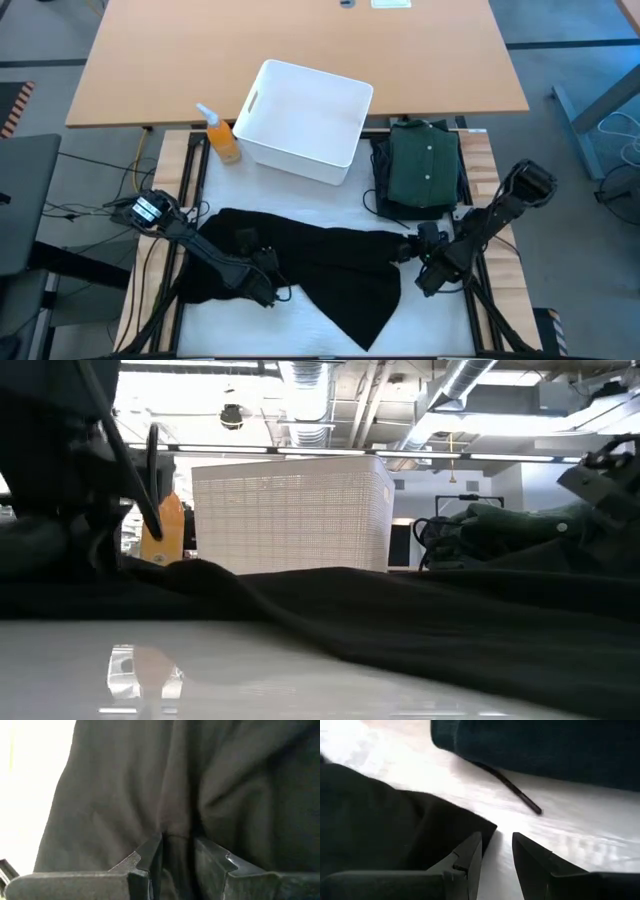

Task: Fold laundry
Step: Fold the black shirt

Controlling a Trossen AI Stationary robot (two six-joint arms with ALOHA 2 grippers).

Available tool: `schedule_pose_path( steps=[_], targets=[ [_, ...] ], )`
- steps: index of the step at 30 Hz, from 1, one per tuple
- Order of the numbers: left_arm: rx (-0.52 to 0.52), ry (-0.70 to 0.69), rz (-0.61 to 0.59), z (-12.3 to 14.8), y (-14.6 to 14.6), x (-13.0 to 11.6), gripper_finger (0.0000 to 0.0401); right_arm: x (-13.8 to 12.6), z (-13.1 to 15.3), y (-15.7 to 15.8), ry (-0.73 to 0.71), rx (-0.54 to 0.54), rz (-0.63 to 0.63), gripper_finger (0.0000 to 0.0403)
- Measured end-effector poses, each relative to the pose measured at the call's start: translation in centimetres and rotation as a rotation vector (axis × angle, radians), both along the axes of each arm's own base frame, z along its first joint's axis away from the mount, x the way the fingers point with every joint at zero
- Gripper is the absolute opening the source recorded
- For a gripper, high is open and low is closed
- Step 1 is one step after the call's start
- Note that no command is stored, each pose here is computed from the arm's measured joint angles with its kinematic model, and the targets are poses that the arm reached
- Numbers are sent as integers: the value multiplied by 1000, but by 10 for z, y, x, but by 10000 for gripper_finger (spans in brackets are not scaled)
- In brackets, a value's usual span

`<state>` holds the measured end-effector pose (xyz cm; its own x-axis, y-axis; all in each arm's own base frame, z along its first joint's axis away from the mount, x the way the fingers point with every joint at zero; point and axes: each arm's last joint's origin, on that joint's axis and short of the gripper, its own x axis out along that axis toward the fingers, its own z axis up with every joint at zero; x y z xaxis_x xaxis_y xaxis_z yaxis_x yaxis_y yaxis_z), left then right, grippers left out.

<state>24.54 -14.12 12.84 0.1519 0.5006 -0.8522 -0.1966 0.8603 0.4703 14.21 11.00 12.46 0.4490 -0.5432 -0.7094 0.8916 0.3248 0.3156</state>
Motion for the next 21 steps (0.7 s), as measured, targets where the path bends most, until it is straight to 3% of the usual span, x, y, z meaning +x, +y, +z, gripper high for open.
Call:
schedule_pose_path(
  steps=[3, 6, 9, 12, 17, 21],
  targets=[
    [12, 2, -39, 20, -5, 8, 88, 5, -7, -4, -25, 11, 22, 136],
    [47, -79, -49, 47, -7, 14, 88, 11, -11, -5, -27, 10, 60, 136],
    [73, -278, -78, 73, -8, 22, 88, 14, -13, -6, 4, 13, 87, 136],
    [29, -543, -134, 88, -14, 46, 88, 15, -13, -6, 46, 24, 115, 133],
    [-234, -837, -428, 84, -19, 103, 88, 14, -13, -5, 65, 25, 139, 123],
    [-196, -957, -520, 65, -15, 143, 88, 13, -12, -1, 70, 33, 158, 118]
  ],
)
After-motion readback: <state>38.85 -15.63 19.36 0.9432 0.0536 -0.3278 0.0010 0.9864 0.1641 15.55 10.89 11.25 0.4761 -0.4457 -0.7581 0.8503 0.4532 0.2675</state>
